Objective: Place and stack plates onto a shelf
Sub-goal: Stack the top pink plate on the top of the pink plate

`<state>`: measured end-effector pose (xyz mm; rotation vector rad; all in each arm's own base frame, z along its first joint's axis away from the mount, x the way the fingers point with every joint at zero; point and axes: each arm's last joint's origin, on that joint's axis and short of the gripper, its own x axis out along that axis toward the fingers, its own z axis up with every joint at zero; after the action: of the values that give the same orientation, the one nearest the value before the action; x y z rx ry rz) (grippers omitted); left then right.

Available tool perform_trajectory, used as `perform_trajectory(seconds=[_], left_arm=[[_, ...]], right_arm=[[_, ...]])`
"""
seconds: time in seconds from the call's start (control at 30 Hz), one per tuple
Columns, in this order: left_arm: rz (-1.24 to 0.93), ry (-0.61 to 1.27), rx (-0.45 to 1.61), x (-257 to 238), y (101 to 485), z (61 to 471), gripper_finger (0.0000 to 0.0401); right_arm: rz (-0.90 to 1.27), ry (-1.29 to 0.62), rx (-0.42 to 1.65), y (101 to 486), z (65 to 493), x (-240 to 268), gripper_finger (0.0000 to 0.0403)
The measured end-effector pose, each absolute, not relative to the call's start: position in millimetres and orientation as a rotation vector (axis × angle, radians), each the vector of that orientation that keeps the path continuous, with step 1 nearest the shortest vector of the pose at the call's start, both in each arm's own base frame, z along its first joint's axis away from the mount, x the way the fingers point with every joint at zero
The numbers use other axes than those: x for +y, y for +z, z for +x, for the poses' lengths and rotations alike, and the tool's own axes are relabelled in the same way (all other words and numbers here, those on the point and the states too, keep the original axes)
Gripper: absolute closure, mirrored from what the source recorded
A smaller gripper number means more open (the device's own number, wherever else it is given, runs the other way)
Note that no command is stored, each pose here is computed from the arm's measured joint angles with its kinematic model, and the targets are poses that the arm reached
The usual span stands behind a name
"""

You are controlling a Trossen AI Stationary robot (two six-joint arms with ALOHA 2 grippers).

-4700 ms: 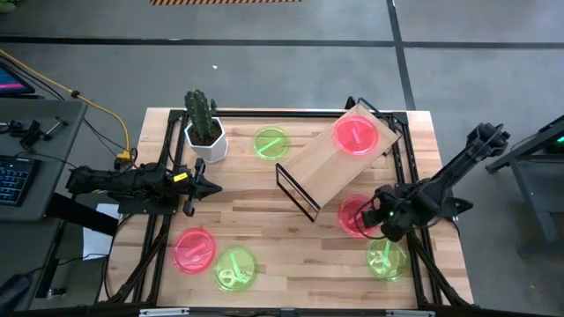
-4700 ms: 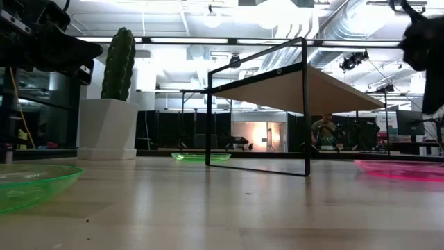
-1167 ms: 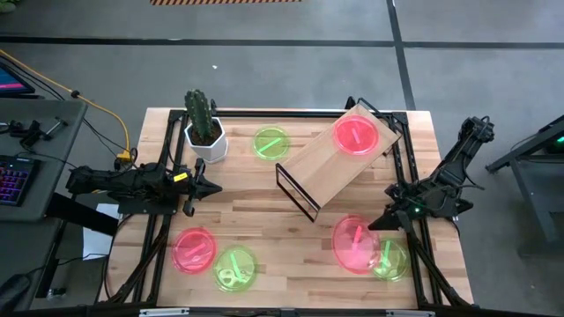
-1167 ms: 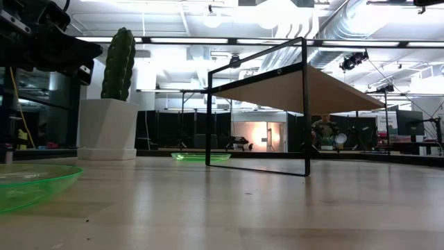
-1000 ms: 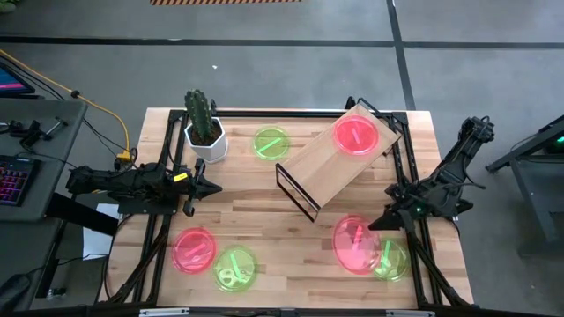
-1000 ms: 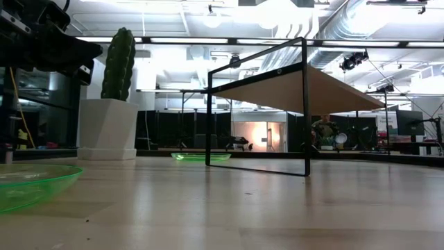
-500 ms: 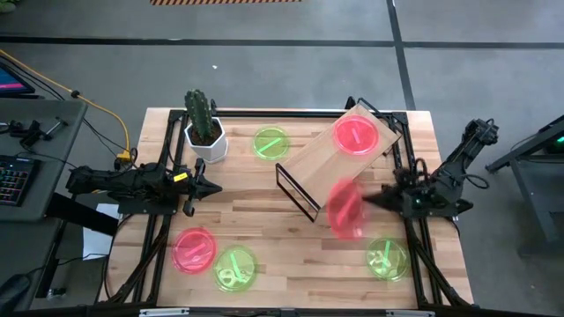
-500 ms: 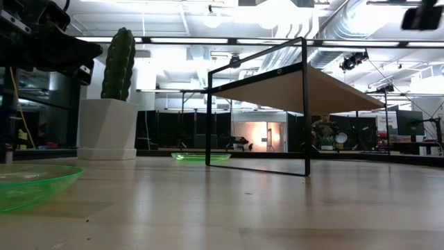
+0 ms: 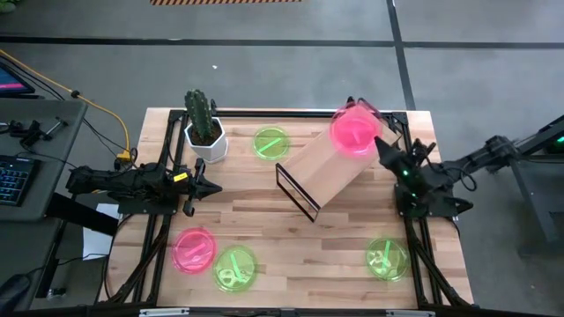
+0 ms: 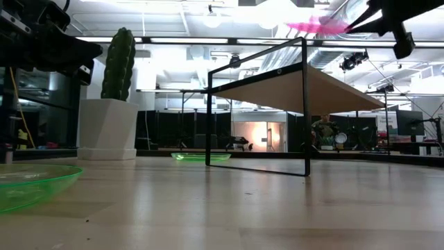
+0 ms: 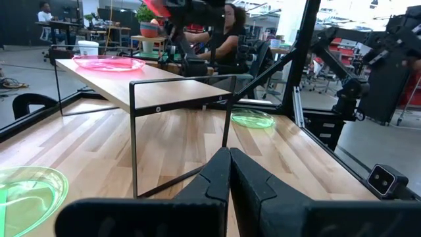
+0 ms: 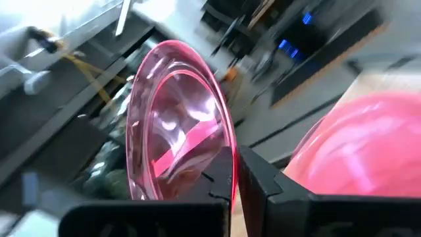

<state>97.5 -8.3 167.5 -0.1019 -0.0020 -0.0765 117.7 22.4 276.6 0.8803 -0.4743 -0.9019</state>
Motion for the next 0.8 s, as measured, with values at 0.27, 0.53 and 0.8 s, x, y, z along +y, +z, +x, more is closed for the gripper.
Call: perform_trajectory(seconds=[0.27, 0.53, 0.8], left_arm=[[-0.102, -0.077, -0.002, -8, 167, 97, 0.04], [-0.102, -0.076, -0.002, -8, 167, 97, 0.04], [-0.102, -0.077, -0.002, -8, 167, 97, 0.04]], right_arm=[[0.692, -1.081, -0.441, 296, 134, 4, 0.0403], [0.598, -1.191, -0.064, 332, 131, -19, 0.0403], [0.672, -1.361, 0.238, 320, 128, -33, 0.0403]])
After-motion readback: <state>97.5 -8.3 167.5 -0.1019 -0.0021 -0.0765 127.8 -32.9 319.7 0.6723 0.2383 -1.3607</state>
